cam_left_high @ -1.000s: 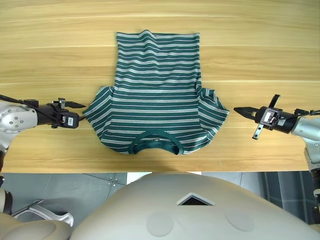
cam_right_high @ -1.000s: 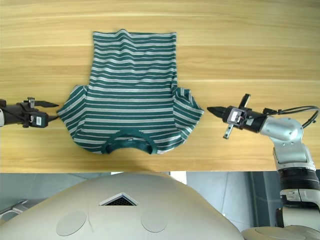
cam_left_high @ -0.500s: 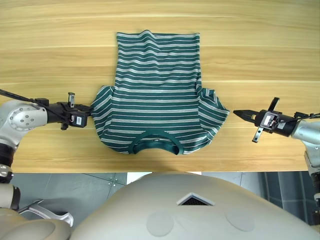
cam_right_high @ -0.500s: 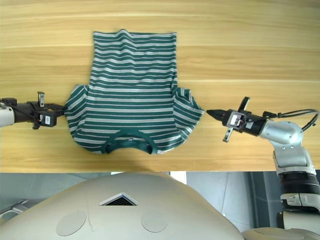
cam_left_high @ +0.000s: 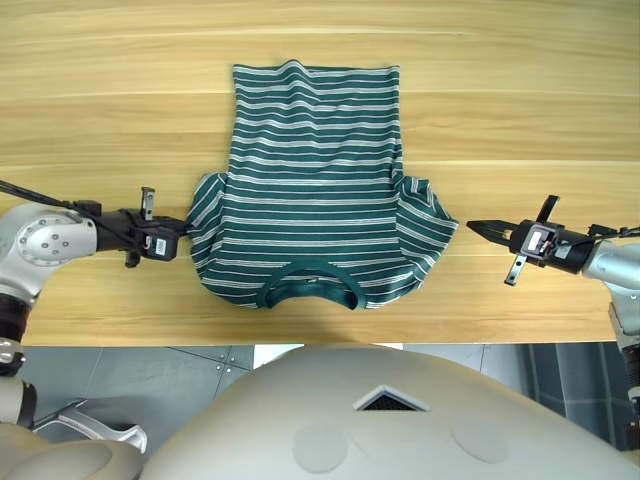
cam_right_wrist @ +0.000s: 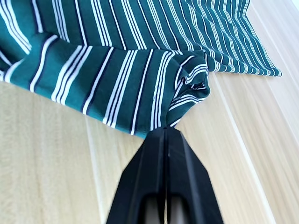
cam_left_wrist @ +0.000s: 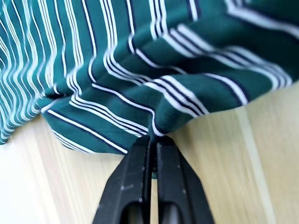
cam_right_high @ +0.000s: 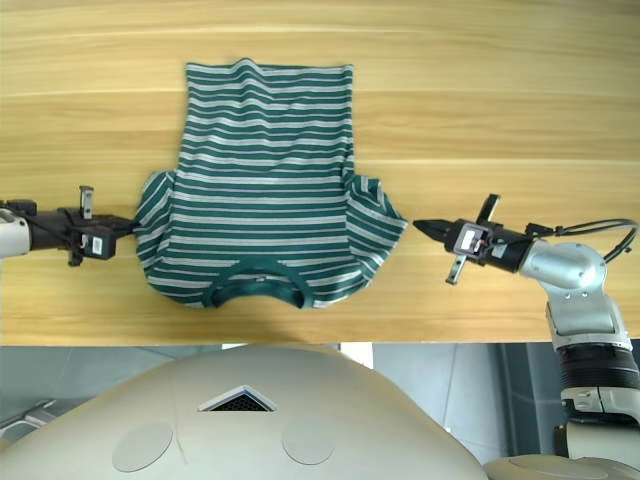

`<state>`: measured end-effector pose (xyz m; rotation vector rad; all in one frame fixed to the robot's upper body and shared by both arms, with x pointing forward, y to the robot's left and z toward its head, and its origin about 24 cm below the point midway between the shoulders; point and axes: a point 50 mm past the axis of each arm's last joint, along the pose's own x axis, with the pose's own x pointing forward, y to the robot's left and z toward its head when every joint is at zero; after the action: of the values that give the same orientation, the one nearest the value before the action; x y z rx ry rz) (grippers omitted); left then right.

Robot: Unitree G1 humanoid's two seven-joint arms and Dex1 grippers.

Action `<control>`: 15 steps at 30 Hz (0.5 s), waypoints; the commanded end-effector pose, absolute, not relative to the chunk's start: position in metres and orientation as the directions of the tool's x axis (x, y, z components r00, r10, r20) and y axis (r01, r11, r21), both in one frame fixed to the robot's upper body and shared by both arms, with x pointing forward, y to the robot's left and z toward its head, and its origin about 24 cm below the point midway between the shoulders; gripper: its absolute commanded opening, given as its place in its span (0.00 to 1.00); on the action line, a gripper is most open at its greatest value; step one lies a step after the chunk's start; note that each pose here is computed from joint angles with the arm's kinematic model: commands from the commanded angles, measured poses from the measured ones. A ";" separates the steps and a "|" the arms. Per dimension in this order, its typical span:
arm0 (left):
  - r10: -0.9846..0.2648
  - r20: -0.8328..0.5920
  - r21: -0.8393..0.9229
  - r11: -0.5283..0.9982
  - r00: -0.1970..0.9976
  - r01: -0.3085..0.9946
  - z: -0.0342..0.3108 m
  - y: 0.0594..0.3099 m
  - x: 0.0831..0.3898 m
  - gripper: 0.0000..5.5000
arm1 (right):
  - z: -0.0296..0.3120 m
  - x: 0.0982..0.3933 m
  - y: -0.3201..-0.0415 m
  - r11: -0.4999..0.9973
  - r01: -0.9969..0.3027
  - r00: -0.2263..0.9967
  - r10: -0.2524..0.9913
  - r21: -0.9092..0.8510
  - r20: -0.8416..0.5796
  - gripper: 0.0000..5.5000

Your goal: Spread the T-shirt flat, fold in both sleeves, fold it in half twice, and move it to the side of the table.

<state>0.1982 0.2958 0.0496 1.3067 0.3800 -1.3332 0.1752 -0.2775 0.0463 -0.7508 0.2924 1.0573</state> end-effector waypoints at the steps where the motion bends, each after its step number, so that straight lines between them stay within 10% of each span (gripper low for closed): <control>1: -0.470 -0.820 0.484 -0.267 0.326 0.833 0.058 0.298 0.200 0.00 | 0.047 0.177 -0.277 0.289 -0.861 0.493 0.677 -0.419 -0.547 0.00; 15: -0.509 -0.781 0.555 -0.298 0.363 0.777 0.076 0.292 0.201 0.00 | 0.046 0.176 -0.275 0.292 -0.861 0.492 0.683 -0.416 -0.539 0.00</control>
<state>0.2018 0.2930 0.0701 1.3614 0.2893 -1.2791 0.1752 -0.2766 0.0456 -0.7459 0.2892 1.0570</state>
